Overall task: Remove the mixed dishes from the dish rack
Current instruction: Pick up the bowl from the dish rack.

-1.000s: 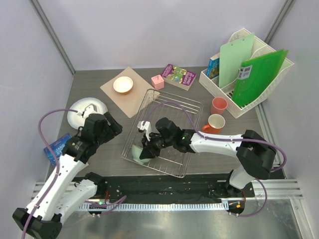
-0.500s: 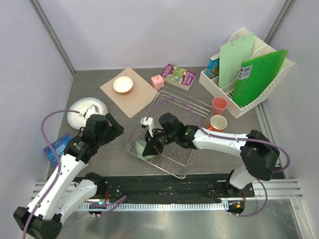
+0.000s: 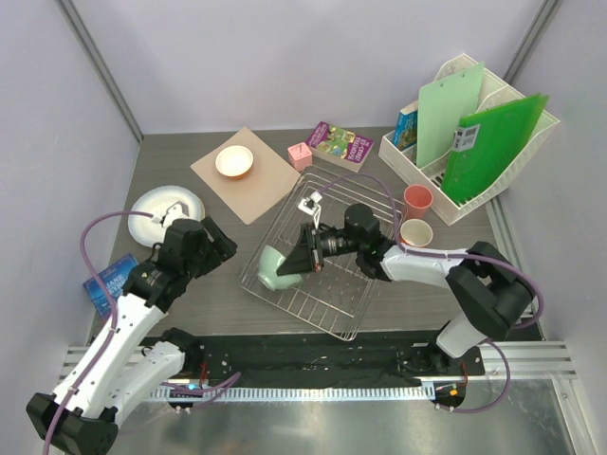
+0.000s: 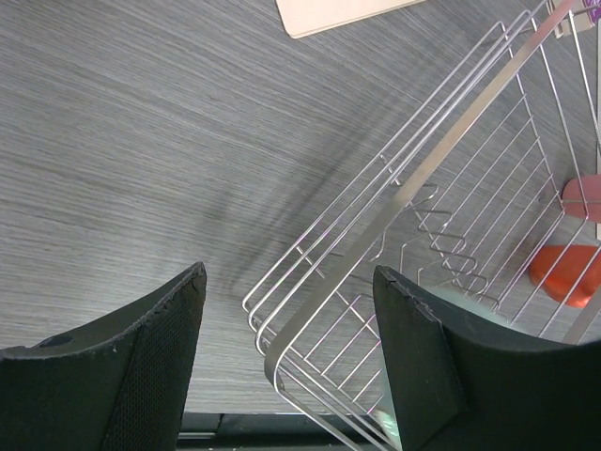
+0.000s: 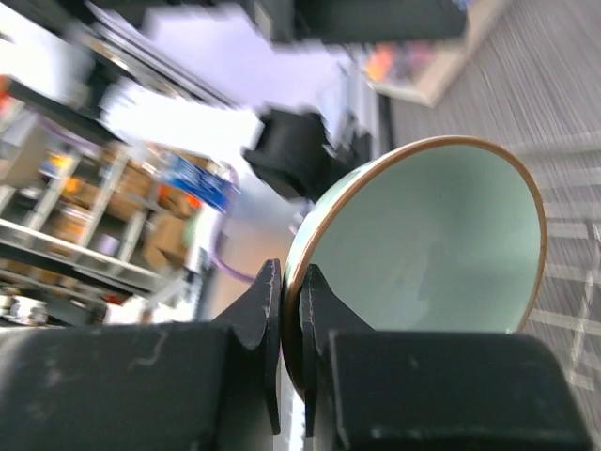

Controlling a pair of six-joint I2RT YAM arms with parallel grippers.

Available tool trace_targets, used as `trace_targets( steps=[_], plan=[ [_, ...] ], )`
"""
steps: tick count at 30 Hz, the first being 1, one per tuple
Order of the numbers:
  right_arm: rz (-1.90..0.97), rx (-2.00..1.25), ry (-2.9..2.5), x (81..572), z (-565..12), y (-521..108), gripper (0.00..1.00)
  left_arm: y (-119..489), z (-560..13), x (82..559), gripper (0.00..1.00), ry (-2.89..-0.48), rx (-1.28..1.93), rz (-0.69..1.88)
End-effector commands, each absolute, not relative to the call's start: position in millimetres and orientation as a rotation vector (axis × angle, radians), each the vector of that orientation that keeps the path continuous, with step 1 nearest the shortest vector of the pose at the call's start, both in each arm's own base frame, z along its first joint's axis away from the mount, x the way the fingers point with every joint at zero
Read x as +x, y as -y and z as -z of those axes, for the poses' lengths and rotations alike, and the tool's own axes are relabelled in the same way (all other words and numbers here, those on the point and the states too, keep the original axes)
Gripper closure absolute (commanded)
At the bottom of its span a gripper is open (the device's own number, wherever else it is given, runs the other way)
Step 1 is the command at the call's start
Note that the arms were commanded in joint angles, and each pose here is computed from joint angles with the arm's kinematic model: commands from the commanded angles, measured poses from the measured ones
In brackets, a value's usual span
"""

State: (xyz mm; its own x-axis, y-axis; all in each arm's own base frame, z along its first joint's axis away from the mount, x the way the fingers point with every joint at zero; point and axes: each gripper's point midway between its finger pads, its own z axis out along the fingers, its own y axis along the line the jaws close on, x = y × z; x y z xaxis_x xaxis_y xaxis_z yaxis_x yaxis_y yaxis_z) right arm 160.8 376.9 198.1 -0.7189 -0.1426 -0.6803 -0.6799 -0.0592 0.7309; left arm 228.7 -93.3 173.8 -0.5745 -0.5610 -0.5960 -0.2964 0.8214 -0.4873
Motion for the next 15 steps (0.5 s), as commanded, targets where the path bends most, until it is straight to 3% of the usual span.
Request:
trace_targets(
  steps=[1, 4, 6, 8, 15],
  plan=[
    [-2.067, -0.921, -1.390, 150, -288, -363, 0.99, 96, -183, 235, 0.29, -2.167, -0.624, 0.468],
    [-2.035, -0.895, -1.480, 158, -286, -367, 0.99, 95, -184, 234, 0.29, -2.165, -0.623, 0.461],
    [-1.816, -0.972, -1.404, 169, -297, -369, 0.99, 93, -184, 234, 0.29, -2.162, -0.619, 0.449],
    [-1.505, -1.061, -1.577, 183, -257, -373, 0.99, 91, -186, 233, 0.29, -2.156, -0.620, 0.441],
    [-0.896, -1.114, -1.584, 190, -277, -358, 0.99, 95, -193, 238, 0.29, -2.147, -0.611, 0.458]
  ],
)
